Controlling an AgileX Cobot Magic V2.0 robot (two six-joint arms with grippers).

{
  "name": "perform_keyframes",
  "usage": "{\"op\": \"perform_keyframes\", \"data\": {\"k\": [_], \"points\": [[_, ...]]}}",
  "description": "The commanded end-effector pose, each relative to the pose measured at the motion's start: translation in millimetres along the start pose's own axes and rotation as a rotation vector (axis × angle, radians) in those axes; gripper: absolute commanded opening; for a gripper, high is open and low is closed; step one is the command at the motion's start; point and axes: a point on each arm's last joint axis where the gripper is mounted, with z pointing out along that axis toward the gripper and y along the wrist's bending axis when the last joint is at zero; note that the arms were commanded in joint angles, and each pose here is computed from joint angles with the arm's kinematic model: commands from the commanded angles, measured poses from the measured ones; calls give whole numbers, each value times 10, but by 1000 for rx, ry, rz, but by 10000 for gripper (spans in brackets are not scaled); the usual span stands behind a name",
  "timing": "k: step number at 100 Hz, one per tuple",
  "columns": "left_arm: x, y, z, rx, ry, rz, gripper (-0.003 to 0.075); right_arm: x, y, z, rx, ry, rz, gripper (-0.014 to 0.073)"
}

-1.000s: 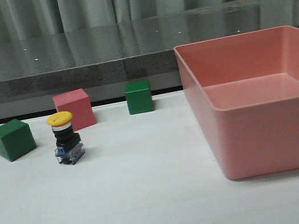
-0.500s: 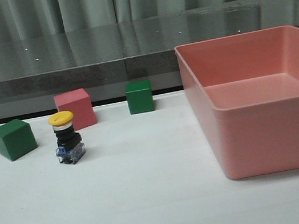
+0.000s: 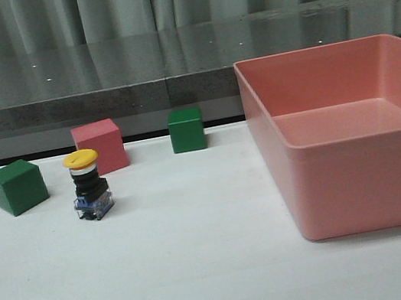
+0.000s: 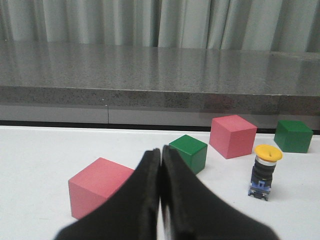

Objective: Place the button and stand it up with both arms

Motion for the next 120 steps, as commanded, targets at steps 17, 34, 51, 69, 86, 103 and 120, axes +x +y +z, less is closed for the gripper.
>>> {"op": "perform_keyframes", "data": {"k": [17,34,51,69,86,103,120], "points": [[79,-11,-5,21,-48,-85,-20,-126,-38,-28,34,-76,6,-62],[79,-11,-5,21,-48,-85,-20,-126,-38,-28,34,-76,6,-62],[79,-11,-5,21,-48,-85,-20,-126,-38,-28,34,-76,6,-62],[79,-11,-5,21,-48,-85,-20,-126,-38,-28,34,-76,6,-62],[79,-11,-5,21,-48,-85,-20,-138,-44,-28,41,-91,8,-62],[79,-11,-5,21,-48,-85,-20,-104,-109,29,125,-219,45,-62],[79,-11,-5,21,-48,-85,-20,166,-133,41,221,-369,89,-62]]}}
